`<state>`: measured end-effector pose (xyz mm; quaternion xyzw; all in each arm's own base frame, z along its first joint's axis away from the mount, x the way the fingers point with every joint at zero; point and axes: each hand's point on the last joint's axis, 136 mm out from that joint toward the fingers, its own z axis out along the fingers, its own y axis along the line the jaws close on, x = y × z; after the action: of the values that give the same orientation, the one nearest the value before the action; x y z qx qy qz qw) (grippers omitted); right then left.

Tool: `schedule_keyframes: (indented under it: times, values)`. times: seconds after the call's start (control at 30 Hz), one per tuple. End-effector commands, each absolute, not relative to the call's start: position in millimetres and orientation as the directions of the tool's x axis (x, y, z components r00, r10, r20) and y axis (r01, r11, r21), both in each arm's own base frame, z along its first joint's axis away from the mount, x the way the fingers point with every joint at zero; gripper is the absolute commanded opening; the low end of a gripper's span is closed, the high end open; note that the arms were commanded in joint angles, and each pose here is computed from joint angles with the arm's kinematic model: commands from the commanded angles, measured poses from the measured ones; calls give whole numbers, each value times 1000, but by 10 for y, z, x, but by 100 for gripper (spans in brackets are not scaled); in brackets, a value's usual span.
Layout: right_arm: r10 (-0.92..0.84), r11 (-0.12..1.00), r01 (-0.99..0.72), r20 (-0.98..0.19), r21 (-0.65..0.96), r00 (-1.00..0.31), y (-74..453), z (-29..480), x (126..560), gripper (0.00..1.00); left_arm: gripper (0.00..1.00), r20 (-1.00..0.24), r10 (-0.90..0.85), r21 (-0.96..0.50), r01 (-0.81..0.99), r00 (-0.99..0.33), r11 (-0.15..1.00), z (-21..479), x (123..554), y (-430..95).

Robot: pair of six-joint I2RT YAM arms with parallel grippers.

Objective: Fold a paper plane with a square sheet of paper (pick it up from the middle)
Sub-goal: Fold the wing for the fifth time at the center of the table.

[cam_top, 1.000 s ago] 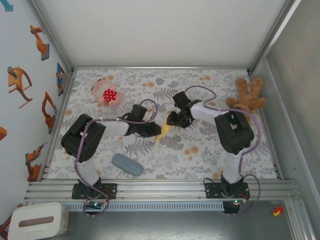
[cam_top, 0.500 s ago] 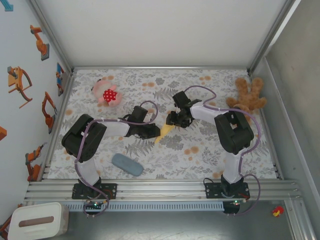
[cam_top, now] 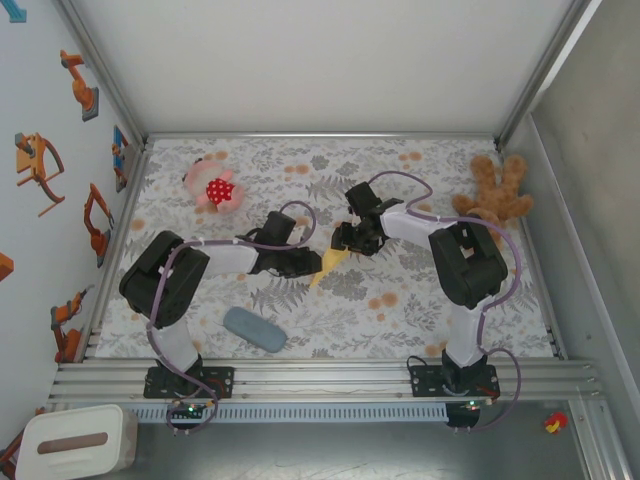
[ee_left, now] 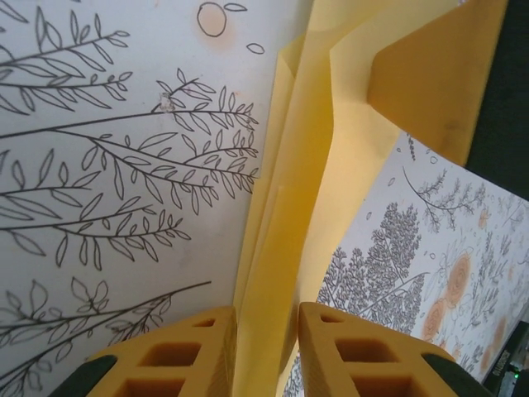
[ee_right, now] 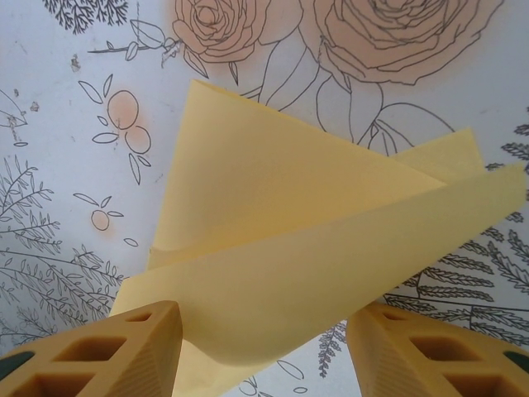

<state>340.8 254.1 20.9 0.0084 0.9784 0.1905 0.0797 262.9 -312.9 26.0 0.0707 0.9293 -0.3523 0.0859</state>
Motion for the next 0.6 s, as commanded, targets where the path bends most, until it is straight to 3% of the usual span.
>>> schedule_keyframes:
  times: [0.0,0.57]
  values:
    - [16,961,-1,-59,276,-998,2393,-264,3219,56,28,-222,76,-637,204,-972,743,393,2606,-3127]
    - [21,962,7,-48,274,-999,2398,-293,3216,56,22,-175,116,-568,197,-978,799,147,2460,-3108]
